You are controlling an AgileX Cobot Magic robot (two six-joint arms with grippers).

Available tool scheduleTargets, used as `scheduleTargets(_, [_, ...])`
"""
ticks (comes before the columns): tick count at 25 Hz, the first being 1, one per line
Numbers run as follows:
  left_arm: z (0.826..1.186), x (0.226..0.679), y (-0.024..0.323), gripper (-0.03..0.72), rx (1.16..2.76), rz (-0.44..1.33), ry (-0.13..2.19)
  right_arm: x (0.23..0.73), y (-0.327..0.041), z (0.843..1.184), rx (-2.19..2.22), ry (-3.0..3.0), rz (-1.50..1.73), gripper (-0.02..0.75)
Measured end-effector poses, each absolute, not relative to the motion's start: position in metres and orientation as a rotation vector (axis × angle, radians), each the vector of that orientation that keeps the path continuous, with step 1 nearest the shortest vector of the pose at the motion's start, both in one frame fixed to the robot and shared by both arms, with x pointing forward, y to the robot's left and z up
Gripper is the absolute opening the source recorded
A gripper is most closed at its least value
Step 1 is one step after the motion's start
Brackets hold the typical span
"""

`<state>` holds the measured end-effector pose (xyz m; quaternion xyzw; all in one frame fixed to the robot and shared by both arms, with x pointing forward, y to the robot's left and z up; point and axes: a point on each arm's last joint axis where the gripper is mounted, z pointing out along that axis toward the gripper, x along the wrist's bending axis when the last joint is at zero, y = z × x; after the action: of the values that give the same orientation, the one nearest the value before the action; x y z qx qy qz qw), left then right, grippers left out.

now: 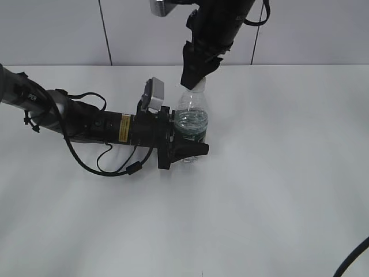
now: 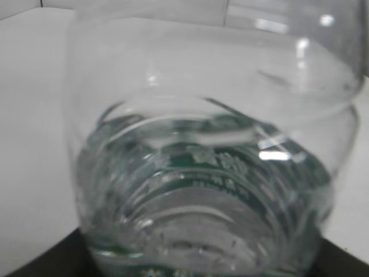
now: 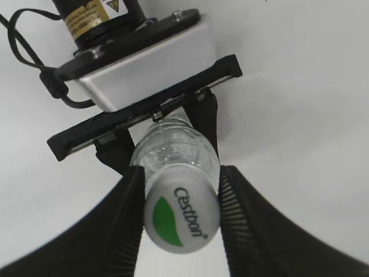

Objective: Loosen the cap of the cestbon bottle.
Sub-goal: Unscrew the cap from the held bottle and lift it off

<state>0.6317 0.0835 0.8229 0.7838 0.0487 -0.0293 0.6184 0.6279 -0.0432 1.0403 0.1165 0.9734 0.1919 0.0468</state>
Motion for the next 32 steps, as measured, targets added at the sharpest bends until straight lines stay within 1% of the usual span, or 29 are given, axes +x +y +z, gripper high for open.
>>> scheduleTargets(14, [0.8229,0.6317,0.0835,0.41,1.804,-0.068,0.113,0.6273,-0.044,1.0413,-0.204,2.924,0.529,0.302])
scheduleTargets(32, [0.8229,0.6317,0.0835,0.409,1.804,-0.068,0.113,0.6268,-0.043,1.0417,-0.239,2.92,0.544,0.302])
